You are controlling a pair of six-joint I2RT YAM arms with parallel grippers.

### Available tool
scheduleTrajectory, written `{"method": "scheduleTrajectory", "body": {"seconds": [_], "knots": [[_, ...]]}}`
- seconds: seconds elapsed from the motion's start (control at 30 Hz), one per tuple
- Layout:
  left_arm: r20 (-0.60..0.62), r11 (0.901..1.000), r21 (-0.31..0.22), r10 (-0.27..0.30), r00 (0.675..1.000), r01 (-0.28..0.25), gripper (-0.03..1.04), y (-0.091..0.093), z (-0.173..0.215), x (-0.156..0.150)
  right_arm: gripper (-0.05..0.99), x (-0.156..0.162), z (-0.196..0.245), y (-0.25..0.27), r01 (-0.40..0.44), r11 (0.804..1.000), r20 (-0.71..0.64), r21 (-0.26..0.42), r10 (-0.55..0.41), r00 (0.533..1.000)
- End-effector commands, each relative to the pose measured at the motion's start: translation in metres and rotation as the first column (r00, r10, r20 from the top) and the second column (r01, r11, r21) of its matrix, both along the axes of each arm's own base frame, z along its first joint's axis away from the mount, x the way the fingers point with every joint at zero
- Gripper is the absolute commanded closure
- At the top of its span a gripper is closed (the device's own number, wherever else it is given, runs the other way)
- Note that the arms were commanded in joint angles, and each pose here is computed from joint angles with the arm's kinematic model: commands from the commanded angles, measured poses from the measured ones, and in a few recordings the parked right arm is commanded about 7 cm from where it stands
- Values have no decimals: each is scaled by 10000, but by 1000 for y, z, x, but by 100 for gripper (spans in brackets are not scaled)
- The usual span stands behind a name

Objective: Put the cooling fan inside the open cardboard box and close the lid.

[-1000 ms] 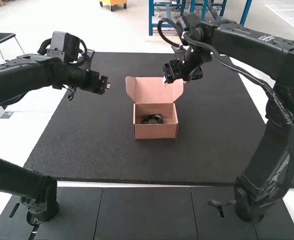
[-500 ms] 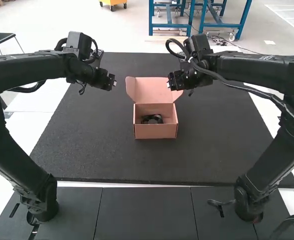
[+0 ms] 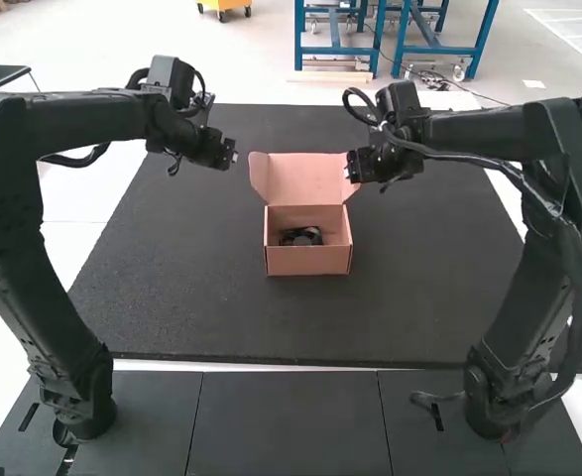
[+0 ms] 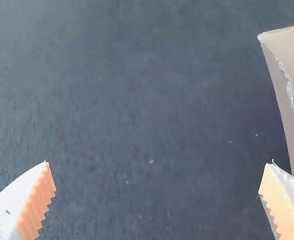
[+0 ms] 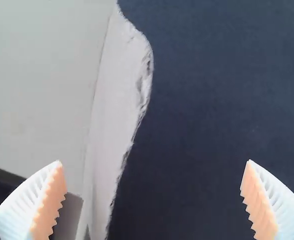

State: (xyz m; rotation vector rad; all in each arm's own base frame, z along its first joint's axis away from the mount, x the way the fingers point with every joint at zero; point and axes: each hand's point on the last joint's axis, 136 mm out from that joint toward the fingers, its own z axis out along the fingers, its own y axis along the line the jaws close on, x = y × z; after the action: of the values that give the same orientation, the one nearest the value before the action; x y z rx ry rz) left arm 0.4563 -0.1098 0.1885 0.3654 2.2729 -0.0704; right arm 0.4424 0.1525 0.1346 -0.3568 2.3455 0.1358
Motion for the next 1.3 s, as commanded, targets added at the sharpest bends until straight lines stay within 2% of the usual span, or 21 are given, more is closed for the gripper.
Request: {"method": "scheduleTrajectory", "body": {"seconds": [0.0,0.27,0.4,0.67,1.03,1.27], "knots": [[359,9997,-94,243,9991,-240,5,4,15,11,15,19,22,-1,-65,9998,551,204,54,9985],[347,9998,-79,171,9993,-169,5,0,9,18,16,36,27,8,-183,9995,701,238,166,9974],[302,9998,-68,171,9994,-169,5,-1,4,21,21,40,31,11,-216,9994,788,266,195,9967],[276,9997,-173,149,9995,-145,5,-5,1,27,27,39,29,11,-212,9996,599,205,199,9980],[17,9993,-322,-188,9998,188,5,-19,-10,25,27,35,27,10,-207,9997,286,127,204,9994],[-711,9957,-812,-510,9962,452,5,-34,-24,13,27,36,32,9,-172,9997,367,177,166,9992]]}}
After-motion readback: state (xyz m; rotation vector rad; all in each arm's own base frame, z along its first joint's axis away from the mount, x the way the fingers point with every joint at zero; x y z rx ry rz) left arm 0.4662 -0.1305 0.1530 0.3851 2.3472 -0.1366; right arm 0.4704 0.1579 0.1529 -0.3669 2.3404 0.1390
